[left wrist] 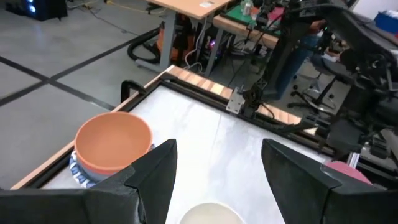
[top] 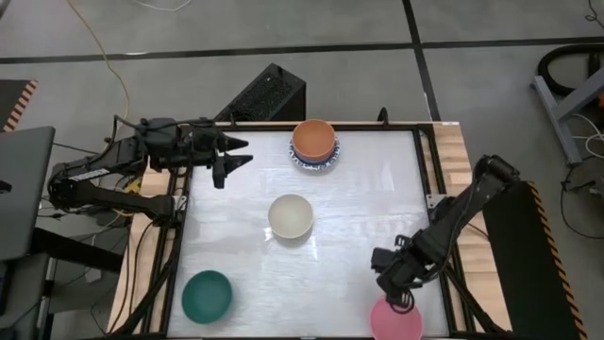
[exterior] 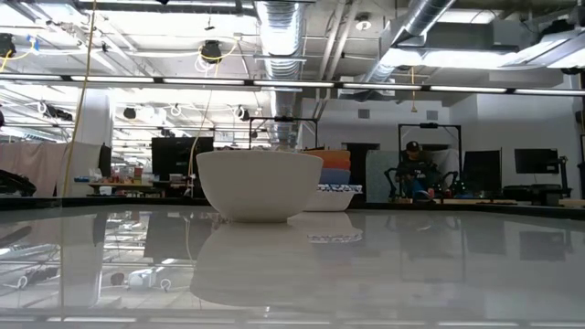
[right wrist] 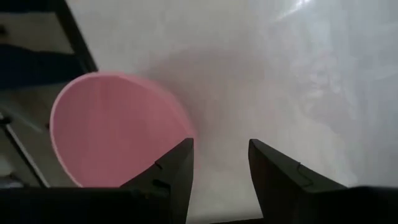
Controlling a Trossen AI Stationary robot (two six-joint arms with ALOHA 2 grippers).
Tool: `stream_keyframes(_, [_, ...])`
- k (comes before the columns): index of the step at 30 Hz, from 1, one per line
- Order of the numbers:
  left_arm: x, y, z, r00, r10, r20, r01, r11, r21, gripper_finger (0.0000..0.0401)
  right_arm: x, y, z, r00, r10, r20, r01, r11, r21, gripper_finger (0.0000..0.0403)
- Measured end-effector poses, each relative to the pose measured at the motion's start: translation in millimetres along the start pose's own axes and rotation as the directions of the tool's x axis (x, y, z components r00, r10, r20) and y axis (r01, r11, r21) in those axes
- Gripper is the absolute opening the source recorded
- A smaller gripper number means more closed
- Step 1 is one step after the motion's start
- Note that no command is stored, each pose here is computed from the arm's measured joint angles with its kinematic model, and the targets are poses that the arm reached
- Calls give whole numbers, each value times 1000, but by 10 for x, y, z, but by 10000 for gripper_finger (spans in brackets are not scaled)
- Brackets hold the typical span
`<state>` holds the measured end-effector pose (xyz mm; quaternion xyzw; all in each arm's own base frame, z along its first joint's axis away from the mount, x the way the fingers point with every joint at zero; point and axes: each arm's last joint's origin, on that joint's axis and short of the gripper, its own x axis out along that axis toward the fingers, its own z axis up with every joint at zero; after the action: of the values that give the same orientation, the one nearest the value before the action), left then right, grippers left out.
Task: Nest bowls inside each other
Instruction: Stack the pink bowl on top of the light orange bowl
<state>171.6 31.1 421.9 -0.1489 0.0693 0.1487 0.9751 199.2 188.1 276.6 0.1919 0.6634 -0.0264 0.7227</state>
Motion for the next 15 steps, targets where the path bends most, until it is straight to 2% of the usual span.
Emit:
stream_keyframes(9, [0,6,-19,1000,6,-20,-6,1000,2,224,358,221,-6,993,23,-114,-28,999,-35,173])
stream_keyframes(15, [0,6,-18,1000,6,-19,-6,1000,2,224,578,296,29,991,-1,-131,-4,999,-38,173])
